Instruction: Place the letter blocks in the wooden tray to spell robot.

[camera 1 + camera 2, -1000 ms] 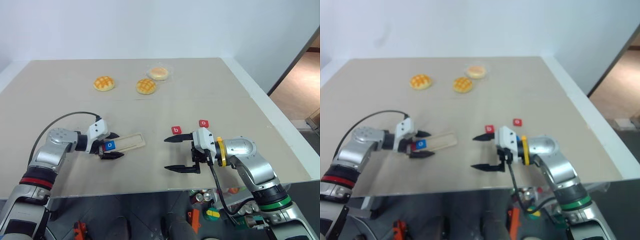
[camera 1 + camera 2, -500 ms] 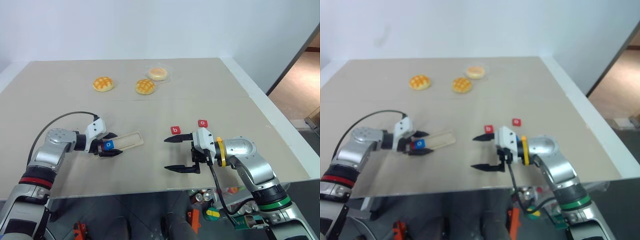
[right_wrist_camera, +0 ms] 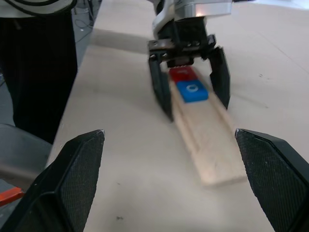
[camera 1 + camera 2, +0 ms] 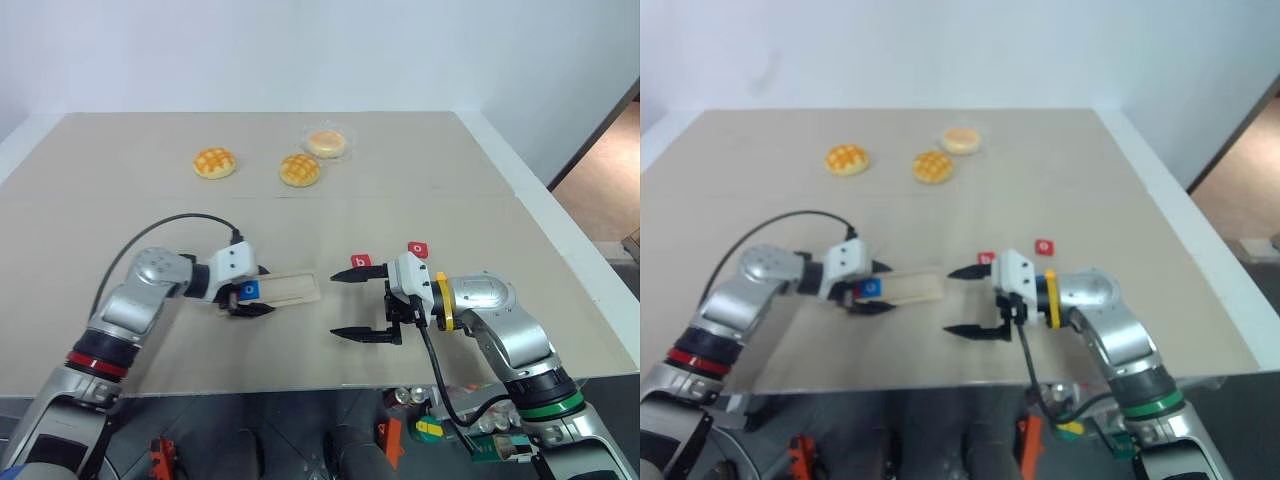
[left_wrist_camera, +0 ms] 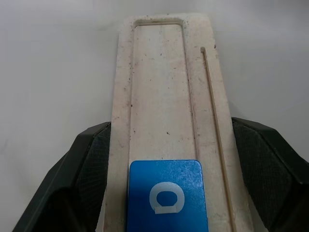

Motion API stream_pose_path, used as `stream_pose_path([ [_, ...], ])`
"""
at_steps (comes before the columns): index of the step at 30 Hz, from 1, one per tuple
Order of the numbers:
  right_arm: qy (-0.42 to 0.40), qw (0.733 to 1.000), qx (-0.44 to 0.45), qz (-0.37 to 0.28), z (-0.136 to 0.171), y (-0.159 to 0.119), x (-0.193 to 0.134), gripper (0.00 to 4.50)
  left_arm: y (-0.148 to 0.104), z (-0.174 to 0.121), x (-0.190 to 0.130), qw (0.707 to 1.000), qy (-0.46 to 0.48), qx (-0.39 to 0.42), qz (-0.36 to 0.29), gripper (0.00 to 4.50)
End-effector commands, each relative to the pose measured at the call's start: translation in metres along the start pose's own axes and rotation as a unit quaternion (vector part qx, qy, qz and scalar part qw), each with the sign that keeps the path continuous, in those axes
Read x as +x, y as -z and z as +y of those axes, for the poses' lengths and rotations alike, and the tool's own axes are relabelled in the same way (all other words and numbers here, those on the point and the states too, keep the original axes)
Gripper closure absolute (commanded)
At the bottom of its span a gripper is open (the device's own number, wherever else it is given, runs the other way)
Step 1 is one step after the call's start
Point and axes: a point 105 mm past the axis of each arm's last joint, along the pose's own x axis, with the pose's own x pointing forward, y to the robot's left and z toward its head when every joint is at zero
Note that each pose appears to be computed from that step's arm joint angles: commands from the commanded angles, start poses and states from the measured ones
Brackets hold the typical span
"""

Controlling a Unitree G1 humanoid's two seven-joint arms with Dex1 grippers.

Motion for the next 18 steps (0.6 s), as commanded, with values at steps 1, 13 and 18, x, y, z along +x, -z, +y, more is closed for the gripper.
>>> stream_pose_path([
  [1, 0.019, 1.000, -0.014, -0.004, -0.005, -0.006, -0.009, 0.00, -0.011, -0.005, 0.008, 1.000, 0.017, 0.011, -0.002, 1.22],
  [13, 0.042, 0.999, -0.012, 0.005, -0.006, -0.003, -0.017, 0.00, -0.027, -0.008, 0.046, 0.999, 0.032, 0.017, -0.006, 1.22],
  [18, 0.051, 0.999, -0.008, 0.009, -0.007, -0.001, -0.019, 0.00, -0.027, -0.008, 0.049, 0.999, 0.041, 0.017, -0.006, 1.22],
])
